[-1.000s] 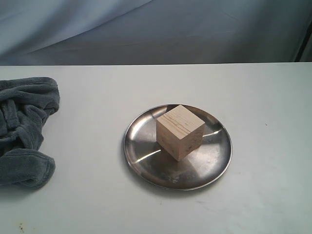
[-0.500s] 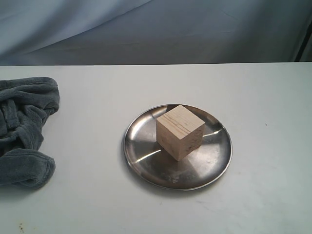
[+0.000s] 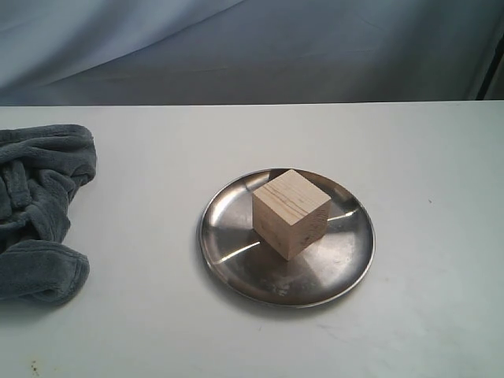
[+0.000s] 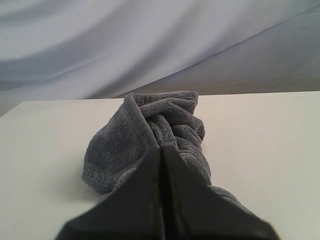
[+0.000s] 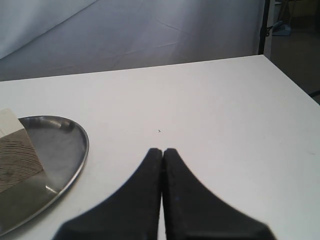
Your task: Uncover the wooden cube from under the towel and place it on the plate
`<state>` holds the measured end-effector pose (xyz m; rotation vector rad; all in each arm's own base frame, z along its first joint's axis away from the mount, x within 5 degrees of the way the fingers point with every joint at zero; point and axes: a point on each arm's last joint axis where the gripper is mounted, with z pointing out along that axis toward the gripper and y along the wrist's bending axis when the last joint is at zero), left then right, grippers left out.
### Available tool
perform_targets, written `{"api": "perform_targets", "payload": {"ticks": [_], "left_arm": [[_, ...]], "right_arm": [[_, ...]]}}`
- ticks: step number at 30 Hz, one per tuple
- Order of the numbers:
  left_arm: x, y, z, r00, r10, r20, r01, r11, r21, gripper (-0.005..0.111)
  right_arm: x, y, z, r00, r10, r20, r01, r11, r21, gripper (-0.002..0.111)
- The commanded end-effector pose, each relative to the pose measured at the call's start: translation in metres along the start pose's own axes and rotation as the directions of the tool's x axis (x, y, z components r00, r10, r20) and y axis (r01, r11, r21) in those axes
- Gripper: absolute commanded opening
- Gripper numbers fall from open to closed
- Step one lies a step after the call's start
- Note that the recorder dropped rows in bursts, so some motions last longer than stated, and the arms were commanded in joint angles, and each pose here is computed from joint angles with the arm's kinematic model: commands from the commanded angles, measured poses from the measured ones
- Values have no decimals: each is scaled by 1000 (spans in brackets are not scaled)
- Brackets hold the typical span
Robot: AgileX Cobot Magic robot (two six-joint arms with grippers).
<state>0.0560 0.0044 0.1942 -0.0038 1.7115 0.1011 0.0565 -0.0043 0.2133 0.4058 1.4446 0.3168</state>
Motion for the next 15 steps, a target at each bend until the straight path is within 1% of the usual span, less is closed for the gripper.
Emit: {"api": "perform_targets", "payload": {"ticks": [1, 15], "left_arm": [[2, 0, 1, 1000, -6, -7, 6, 1000, -2, 2], [1, 0, 1, 1000, -6, -2, 6, 1000, -2, 2]], "right_arm": [[2, 0, 0, 1000, 9, -8, -9, 1000, -1, 3], [2, 0, 0, 1000, 9, -8, -9, 1000, -1, 3]]}}
